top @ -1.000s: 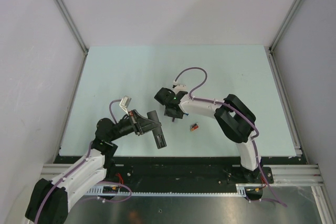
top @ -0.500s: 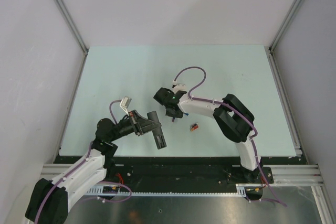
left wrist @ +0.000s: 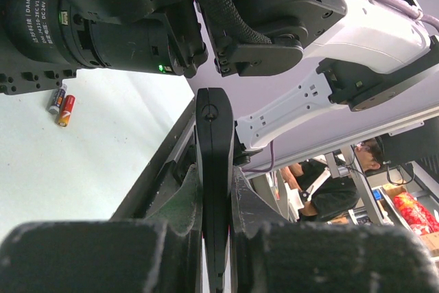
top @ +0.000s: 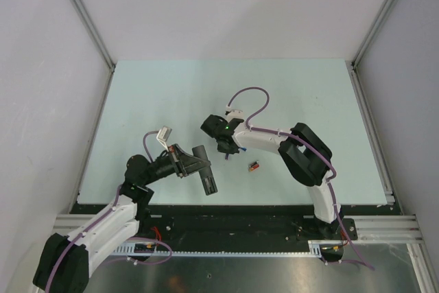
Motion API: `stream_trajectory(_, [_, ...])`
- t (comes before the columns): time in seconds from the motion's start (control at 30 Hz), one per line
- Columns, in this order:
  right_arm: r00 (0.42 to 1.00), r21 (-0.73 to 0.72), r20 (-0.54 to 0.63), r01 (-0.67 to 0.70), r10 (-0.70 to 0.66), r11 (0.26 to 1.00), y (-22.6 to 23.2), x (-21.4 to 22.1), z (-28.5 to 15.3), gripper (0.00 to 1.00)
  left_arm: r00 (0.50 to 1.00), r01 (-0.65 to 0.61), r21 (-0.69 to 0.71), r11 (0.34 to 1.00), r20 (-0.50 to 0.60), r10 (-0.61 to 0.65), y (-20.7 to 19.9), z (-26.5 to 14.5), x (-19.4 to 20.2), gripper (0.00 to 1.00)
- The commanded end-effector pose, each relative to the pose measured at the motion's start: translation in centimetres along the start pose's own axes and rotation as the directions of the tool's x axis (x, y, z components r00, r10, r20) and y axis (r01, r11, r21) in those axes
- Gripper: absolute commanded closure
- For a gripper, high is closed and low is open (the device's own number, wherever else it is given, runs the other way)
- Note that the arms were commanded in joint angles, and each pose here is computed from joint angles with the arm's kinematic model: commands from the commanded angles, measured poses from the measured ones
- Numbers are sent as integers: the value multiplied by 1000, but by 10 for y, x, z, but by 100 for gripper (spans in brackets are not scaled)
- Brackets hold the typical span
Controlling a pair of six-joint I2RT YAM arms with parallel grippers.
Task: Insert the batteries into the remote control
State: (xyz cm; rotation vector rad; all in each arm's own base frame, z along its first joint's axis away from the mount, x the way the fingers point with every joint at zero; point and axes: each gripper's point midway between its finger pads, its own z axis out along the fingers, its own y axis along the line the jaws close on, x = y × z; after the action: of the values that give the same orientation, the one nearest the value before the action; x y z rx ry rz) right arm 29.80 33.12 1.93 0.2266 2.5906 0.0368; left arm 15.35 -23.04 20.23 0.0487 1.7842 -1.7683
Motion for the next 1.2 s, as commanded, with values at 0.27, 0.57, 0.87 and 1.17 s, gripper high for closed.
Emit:
stream_trajectory(0.27, [994, -48, 106, -31, 36, 998, -20, -39, -48, 100, 999, -9, 32, 999, 44, 7, -16, 5, -15, 100])
stream_trajectory(0.57, [902, -233, 427, 173, -59, 957, -34, -87, -186, 100, 995, -29, 15, 999, 96, 28, -29, 30, -52, 100])
stream_trajectory(0.87, [836, -461, 548, 301, 1, 835, -25, -69, -251, 100, 997, 15, -27, 1000, 82, -12, -20, 60, -71, 100])
stream_trajectory(1.17, [779, -515, 627, 395, 20, 761, 0, -57, -282, 100, 996, 72, -51, 996, 50, -69, -9, 77, -68, 100])
